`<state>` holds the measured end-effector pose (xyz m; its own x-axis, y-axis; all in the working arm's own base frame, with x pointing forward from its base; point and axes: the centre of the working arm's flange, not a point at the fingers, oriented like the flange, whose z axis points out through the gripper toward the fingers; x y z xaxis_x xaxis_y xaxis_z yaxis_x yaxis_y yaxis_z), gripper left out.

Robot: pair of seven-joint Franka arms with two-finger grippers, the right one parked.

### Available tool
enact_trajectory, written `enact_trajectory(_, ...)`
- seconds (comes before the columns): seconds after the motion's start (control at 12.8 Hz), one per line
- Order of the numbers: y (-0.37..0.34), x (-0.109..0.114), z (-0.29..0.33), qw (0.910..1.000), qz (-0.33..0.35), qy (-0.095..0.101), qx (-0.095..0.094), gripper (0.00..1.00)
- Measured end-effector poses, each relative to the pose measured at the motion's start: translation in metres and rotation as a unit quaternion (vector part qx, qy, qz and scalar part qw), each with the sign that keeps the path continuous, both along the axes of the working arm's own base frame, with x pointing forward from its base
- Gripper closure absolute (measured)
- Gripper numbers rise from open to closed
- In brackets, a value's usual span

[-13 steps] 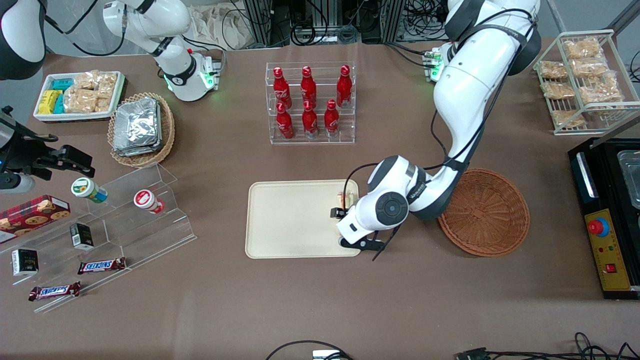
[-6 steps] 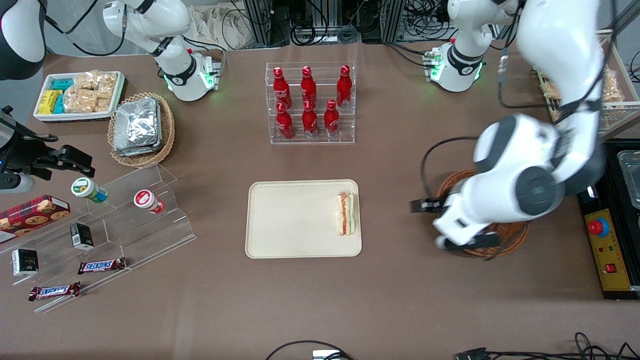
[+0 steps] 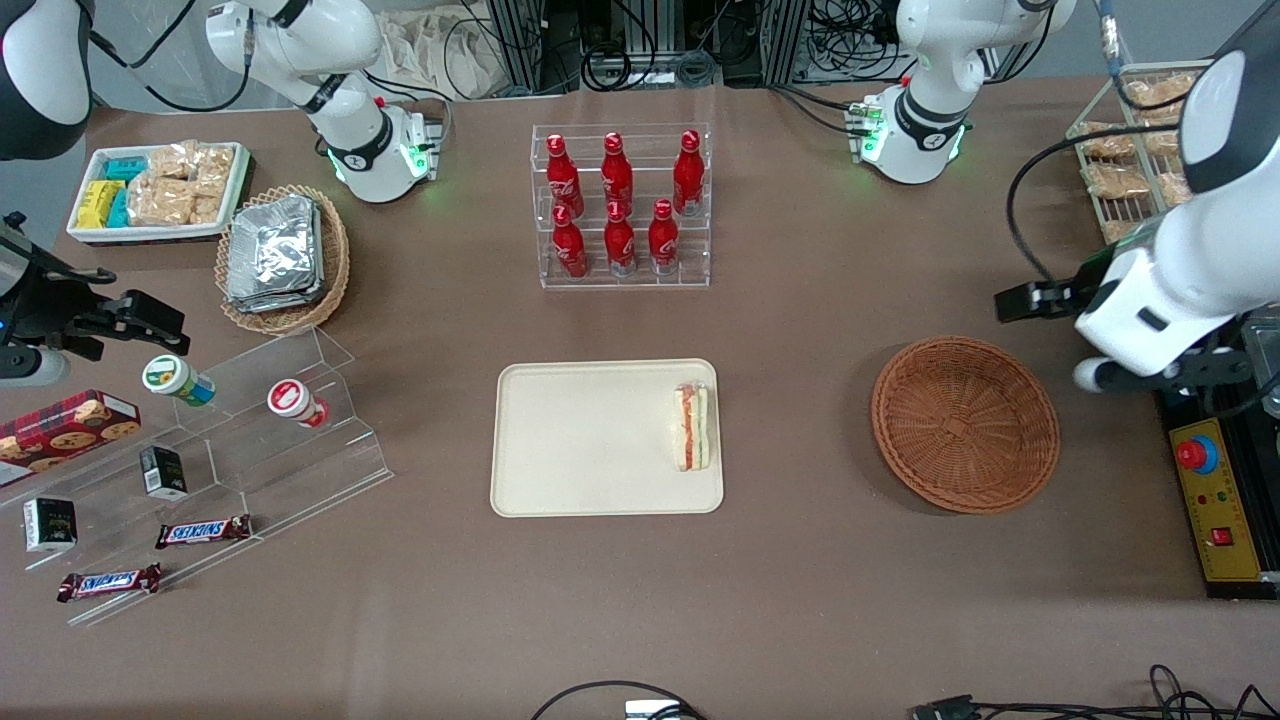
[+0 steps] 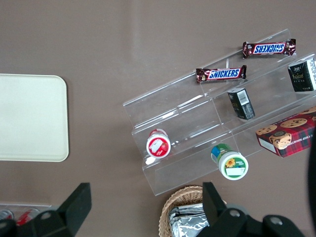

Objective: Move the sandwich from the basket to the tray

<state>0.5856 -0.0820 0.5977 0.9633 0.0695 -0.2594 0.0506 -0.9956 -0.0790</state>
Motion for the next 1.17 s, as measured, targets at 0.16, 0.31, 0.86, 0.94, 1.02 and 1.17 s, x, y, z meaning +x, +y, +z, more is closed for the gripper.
enact_trajectory(0.16, 0.018, -0.003, -0.003, 0.9999, 0.008, 0.006, 0.003, 0.00)
enact_trajectory(0.31, 0.029, -0.005, -0.014, 0.9997, 0.015, 0.017, 0.005, 0.00)
enact_trajectory(0.86, 0.051, -0.028, -0.023, 0.9995, 0.031, -0.009, -0.001, 0.00)
enact_trajectory(0.94, 0.046, -0.032, -0.021, 0.9995, 0.027, -0.013, 0.001, 0.00)
enact_trajectory(1.02, 0.044, -0.034, -0.019, 0.9995, 0.027, -0.018, 0.005, 0.00)
enact_trajectory(1.17, 0.045, -0.036, -0.017, 0.9992, 0.029, -0.026, 0.007, 0.00)
